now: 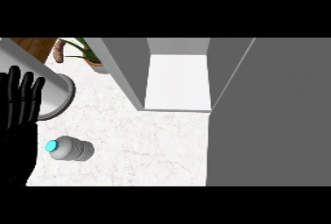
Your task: Pick up the bottled water, place it into the cabinet and close the cabinet
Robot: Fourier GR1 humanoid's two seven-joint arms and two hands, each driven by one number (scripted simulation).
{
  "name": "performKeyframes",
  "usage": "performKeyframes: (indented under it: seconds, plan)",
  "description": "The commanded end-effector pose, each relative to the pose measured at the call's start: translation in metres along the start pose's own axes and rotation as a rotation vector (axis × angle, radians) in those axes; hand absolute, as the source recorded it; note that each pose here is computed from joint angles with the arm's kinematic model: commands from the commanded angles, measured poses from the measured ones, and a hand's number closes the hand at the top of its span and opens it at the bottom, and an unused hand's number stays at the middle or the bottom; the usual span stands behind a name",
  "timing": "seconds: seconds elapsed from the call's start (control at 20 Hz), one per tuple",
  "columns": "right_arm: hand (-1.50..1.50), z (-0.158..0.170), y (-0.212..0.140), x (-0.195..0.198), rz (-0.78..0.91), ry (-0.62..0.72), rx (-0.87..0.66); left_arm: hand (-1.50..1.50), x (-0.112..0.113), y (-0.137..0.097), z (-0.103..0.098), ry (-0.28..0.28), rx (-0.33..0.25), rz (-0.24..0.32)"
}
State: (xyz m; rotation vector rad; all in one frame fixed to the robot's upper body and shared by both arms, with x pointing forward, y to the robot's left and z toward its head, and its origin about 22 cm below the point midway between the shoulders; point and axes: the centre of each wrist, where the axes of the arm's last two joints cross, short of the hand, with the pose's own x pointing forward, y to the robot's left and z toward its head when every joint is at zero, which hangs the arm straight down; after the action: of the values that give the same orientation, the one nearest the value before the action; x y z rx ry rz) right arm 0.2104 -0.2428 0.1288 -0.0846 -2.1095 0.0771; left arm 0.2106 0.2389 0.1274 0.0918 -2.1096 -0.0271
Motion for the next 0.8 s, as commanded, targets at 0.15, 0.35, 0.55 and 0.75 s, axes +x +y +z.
performKeyframes:
  seconds: [0.15,0.35,0.55,0.75]
  plan:
    - [-1.5,0.014,0.005,0.01,-0.036,0.017,0.053,-1.5,0.012,0.019,0.026,0.027,0.226,-0.138]
    - [-1.5,0.029,0.02,0.015,-0.186,0.084,0.241,-1.5,0.007,0.039,0.039,0.17,0.527,-0.02]
    - [-1.5,0.05,0.03,0.038,-0.228,0.095,0.258,-1.5,0.055,0.032,0.065,0.158,0.551,-0.018]
    - [-1.5,0.057,0.029,0.066,-0.21,0.098,0.253,-1.5,0.09,0.026,0.087,0.164,0.56,0.001]
